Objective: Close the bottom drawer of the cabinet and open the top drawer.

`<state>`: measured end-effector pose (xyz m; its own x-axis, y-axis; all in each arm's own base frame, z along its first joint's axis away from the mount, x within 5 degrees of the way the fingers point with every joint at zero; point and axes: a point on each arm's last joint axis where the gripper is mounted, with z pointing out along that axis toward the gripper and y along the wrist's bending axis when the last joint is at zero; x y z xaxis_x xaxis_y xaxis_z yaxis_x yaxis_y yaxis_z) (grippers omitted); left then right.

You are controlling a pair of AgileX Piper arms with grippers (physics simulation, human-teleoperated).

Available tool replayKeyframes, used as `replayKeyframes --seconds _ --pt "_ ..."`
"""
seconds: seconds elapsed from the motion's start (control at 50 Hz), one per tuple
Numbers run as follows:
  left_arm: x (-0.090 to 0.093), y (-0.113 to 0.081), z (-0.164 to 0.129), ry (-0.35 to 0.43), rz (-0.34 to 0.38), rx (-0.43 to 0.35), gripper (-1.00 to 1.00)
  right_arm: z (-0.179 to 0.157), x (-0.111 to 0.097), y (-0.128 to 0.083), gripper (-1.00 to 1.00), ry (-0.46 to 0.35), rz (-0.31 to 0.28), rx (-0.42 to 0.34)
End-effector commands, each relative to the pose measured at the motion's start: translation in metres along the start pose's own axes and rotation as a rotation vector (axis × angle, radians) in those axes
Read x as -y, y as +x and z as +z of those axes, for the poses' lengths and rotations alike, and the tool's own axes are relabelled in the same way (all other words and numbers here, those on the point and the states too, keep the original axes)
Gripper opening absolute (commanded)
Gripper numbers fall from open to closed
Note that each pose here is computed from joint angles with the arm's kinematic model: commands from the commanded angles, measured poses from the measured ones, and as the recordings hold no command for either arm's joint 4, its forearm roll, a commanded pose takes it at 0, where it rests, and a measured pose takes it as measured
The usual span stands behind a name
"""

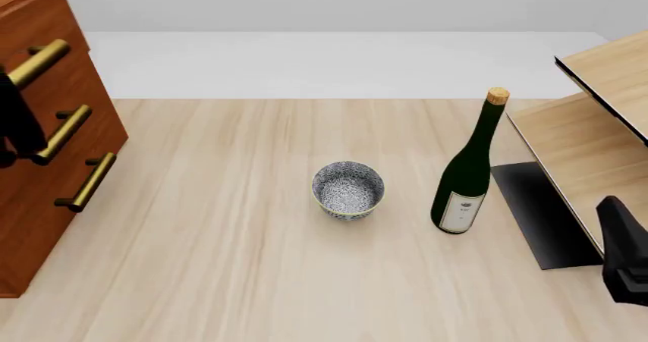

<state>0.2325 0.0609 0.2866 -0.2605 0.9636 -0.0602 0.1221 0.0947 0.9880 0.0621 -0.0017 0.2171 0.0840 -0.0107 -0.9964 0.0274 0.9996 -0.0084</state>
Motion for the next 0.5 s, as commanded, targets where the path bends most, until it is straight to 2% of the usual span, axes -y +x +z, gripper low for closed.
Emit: replayKeyframes --seconds 0.02,0.5 --pt "-0.009 -0.007 -0.008 -0.055 0.017 0.029 -1.0 -0.002 0.0 0.0 1.0 0.001 0.003 0.001" --pt "-0.005 -0.022 -0.011 -0.066 0.034 0.097 -1.0 -0.005 0.0 0.001 1.0 0.003 0.01 0.001"
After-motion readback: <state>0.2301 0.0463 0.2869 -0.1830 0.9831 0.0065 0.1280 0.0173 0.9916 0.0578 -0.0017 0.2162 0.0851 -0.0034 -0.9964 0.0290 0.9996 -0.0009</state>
